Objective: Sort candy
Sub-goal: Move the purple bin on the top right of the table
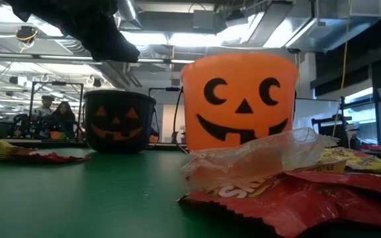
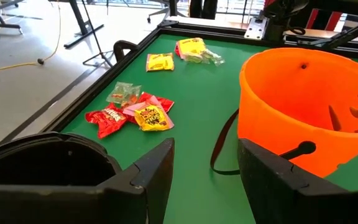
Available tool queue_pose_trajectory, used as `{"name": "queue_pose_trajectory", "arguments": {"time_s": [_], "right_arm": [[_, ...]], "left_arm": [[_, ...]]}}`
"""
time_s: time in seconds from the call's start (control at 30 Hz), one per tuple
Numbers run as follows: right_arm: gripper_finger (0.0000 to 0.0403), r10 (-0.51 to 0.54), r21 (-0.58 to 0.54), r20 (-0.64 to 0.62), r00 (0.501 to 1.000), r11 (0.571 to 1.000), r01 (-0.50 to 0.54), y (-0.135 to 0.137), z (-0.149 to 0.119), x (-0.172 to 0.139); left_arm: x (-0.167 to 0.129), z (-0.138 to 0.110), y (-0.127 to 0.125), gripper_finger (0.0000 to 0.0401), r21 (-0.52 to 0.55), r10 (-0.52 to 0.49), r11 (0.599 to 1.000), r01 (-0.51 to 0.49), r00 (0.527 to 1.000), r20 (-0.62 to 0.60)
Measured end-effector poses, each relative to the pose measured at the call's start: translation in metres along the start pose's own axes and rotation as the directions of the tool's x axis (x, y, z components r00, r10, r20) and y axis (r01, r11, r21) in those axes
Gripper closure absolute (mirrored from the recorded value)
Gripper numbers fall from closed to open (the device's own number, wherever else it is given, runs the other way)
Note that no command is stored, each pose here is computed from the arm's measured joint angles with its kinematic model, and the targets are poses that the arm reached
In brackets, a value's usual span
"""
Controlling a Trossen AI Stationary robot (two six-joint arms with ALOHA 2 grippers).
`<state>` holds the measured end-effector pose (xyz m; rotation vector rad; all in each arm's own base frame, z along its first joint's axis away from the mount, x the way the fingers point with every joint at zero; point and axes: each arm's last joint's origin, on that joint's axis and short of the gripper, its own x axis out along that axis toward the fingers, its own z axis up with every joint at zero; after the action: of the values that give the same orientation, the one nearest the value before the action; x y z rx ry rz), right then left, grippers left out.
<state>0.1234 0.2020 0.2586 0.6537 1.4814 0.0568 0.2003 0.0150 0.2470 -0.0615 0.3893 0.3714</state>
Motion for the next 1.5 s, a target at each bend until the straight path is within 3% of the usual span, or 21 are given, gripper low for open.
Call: {"name": "queue_pose_trajectory", "arguments": {"time_s": [0.6, 0.97, 1.5], "right_arm": [[0.0269, -0.048, -0.04, 0.154, 0.987, 0.998, 0.054, -0.023, 0.011, -0.031], [0.0269, -0.115, -0.139, 0.131, 0.985, 0.981, 0.133, -0.028, 0.018, -0.024], [0.027, -0.138, -0.141, 0.09, 0.986, 0.979, 0.15, -0.029, 0.018, -0.017]], "left_arm": [[0.0, 0.0, 0.0, 0.0234, -0.008, 0.007, 1.0, -0.007, 1.0, 0.001], [0.0, 0.0, 0.0, 0.0234, -0.023, 0.007, 1.0, -0.007, 1.0, 0.002], [0.0, 0.0, 0.0, 0.0234, -0.022, 0.006, 1.0, -0.006, 1.0, 0.001]]}}
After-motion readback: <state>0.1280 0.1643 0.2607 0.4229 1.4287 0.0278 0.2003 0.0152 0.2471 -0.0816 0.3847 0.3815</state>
